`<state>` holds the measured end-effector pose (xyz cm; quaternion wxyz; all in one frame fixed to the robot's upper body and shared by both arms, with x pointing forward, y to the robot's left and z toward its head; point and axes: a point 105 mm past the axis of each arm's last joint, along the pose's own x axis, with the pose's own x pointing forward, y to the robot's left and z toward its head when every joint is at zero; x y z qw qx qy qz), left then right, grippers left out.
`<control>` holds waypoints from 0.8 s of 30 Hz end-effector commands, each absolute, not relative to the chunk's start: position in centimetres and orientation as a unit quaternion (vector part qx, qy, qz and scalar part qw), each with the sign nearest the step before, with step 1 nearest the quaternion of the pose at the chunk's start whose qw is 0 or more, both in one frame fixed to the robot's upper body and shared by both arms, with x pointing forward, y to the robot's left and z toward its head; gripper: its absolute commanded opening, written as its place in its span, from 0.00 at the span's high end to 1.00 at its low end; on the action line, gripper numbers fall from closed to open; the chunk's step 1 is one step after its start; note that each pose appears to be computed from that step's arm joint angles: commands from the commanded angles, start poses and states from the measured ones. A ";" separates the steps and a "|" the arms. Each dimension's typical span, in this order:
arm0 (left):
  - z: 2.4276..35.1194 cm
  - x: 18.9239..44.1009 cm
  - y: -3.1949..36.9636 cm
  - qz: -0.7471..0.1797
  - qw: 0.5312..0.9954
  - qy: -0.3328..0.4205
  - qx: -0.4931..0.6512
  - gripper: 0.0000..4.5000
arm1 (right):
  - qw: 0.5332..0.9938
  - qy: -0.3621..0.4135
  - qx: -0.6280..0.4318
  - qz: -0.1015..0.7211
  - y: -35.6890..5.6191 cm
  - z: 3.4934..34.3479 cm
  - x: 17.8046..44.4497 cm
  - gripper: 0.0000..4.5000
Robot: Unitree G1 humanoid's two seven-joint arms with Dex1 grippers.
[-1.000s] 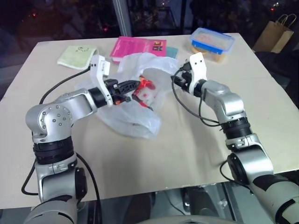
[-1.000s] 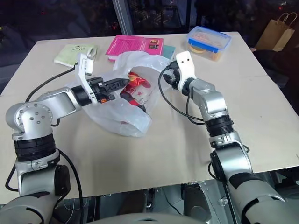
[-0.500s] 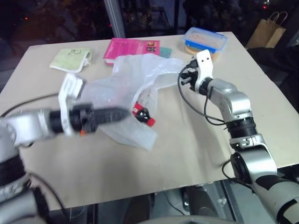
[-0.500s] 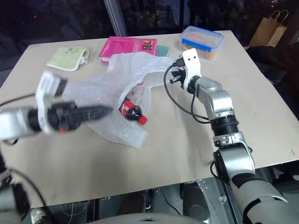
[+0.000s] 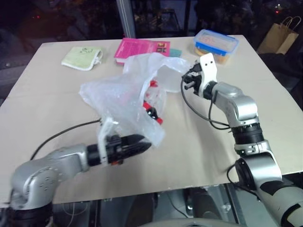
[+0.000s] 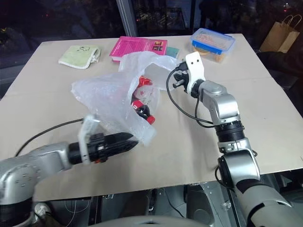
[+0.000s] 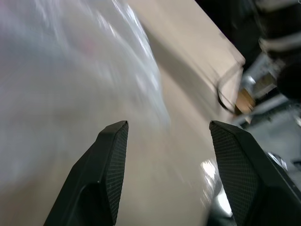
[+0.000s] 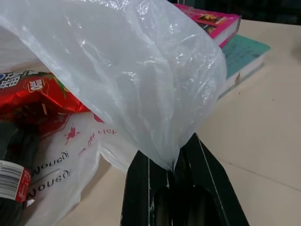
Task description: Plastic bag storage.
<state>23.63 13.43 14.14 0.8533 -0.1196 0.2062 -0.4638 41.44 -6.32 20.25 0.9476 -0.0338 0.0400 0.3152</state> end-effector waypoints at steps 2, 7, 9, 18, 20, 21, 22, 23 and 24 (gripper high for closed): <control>14.1 26.0 12.4 -0.426 0.878 0.183 -0.114 0.36 | 0.948 0.015 -0.044 0.315 -6.5 21.8 40.9 1.00; 12.4 27.5 11.1 -0.400 0.884 0.214 -0.115 0.36 | 0.950 0.022 -0.046 0.309 -7.0 21.6 40.7 1.00; 12.7 27.7 10.8 -0.399 0.883 0.210 -0.131 0.36 | 0.951 0.023 -0.048 0.306 -7.2 21.6 40.7 1.00; 24.5 26.2 11.0 -0.544 0.745 0.044 -0.384 0.67 | 0.945 0.010 0.013 0.326 -8.0 24.0 40.3 1.00; 28.4 26.6 13.4 -0.543 0.731 -0.005 -0.413 0.87 | 0.933 0.004 0.063 0.355 -8.1 25.7 39.8 1.00; 30.0 26.9 14.6 -0.539 0.734 -0.029 -0.412 0.99 | 0.923 0.002 0.088 0.376 -8.1 26.6 39.3 1.00; 31.6 27.2 15.6 -0.536 0.738 -0.048 -0.406 1.00 | 0.911 -0.002 0.112 0.397 -8.0 27.6 38.9 1.00; 33.2 27.5 16.5 -0.534 0.740 -0.068 -0.403 1.00 | 0.901 -0.011 0.132 0.413 -8.0 28.7 38.5 1.00; 35.0 28.1 17.7 -0.523 0.743 -0.090 -0.407 1.00 | 0.891 -0.023 0.155 0.427 -8.1 30.1 38.2 1.00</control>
